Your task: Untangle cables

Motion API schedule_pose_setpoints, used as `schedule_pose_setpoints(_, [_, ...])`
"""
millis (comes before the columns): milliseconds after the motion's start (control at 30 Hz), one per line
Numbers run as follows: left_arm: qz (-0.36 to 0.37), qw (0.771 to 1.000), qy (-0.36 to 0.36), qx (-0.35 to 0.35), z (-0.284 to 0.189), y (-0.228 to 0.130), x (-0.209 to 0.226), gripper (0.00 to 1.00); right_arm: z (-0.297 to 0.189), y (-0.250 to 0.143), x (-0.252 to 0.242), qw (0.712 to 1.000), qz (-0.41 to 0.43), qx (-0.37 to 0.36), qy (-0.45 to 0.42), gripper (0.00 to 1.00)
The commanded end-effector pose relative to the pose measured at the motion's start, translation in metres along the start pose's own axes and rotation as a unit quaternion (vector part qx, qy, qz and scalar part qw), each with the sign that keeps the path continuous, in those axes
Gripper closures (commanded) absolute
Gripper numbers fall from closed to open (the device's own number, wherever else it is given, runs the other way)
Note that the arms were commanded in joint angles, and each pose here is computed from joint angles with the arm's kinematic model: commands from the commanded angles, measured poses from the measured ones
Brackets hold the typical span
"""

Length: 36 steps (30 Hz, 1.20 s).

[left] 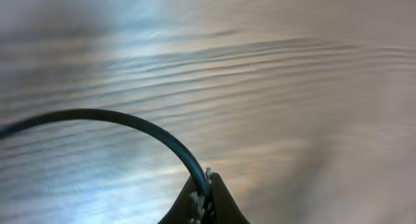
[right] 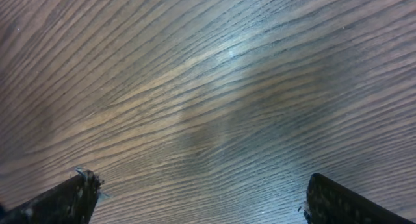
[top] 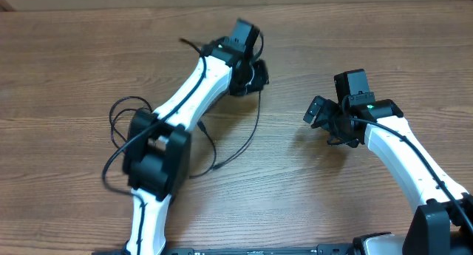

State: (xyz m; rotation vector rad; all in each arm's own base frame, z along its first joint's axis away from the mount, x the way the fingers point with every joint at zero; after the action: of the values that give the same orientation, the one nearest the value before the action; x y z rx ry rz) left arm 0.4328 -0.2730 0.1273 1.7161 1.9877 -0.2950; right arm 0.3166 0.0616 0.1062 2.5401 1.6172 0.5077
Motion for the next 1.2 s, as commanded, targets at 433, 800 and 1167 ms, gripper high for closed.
schedule_pose_setpoints(433, [0.168,0.902,-0.268,-0.295,-0.279,-0.002,-0.164,0.96,0.001,0.002,0.0,1.0,0.002,-0.002,-0.003,0.0])
schedule_pose_setpoints(800, [0.191,0.863,-0.365,-0.291,-0.334,-0.031,-0.189,0.96,0.001,0.002,0.0,1.0,0.002,-0.002,-0.003,0.0])
schedule_pose_setpoints(1167, [0.189,0.899,-0.334,-0.213,-0.299,-0.065,-0.19,0.96,0.001,0.002,0.0,1.0,0.002,-0.002,-0.003,0.0])
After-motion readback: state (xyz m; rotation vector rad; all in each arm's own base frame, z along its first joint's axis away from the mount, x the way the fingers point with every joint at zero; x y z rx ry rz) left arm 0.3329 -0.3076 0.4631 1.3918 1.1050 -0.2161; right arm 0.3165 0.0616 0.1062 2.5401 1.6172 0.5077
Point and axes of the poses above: each gripper's point midway between its finger pads, its own z axis out along the fingers, its own x axis along the line the jaws close on, y = z × x, the point moved 3 cm from there along -z, back along the fingers, and after that the axes turned 3 degrees about -z, right-handed, at the moved point
